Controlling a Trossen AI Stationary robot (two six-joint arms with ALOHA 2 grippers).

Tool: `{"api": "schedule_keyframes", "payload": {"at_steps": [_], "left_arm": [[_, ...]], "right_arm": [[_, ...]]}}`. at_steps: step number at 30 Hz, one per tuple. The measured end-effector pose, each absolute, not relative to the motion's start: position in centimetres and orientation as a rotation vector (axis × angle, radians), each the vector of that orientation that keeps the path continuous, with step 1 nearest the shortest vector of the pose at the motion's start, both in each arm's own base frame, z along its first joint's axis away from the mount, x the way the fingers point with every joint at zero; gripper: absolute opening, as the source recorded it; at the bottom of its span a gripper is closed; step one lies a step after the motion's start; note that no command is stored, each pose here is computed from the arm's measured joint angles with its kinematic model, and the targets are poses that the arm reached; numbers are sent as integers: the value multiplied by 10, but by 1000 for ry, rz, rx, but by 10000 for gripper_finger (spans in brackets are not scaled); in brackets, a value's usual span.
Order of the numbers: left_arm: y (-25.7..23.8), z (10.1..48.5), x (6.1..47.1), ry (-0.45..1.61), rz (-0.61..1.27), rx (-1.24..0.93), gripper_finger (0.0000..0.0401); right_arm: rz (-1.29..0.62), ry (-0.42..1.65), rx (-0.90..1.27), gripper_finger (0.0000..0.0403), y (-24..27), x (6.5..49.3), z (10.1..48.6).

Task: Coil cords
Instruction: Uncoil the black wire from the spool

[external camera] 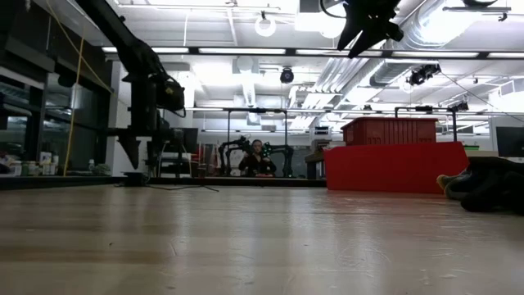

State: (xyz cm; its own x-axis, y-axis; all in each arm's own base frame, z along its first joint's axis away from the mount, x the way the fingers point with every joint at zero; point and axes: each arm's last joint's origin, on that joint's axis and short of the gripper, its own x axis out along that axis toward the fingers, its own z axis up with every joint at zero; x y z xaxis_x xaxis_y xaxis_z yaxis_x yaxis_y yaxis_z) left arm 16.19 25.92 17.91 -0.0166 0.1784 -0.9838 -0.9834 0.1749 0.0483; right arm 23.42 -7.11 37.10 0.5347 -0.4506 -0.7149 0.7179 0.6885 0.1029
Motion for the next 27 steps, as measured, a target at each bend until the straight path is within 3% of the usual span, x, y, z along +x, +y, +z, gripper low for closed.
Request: {"api": "schedule_keyframes", "payload": {"at_steps": [12, 27], "left_arm": [[264, 164, 163, 1263, 1202, -853, 191], [266, 165, 170, 1209, 1183, -834, 191]], "right_arm": [[-730, 703, 438, 176, -71, 234, 371], [-732, 653, 467, 176, -72, 237, 374]]}}
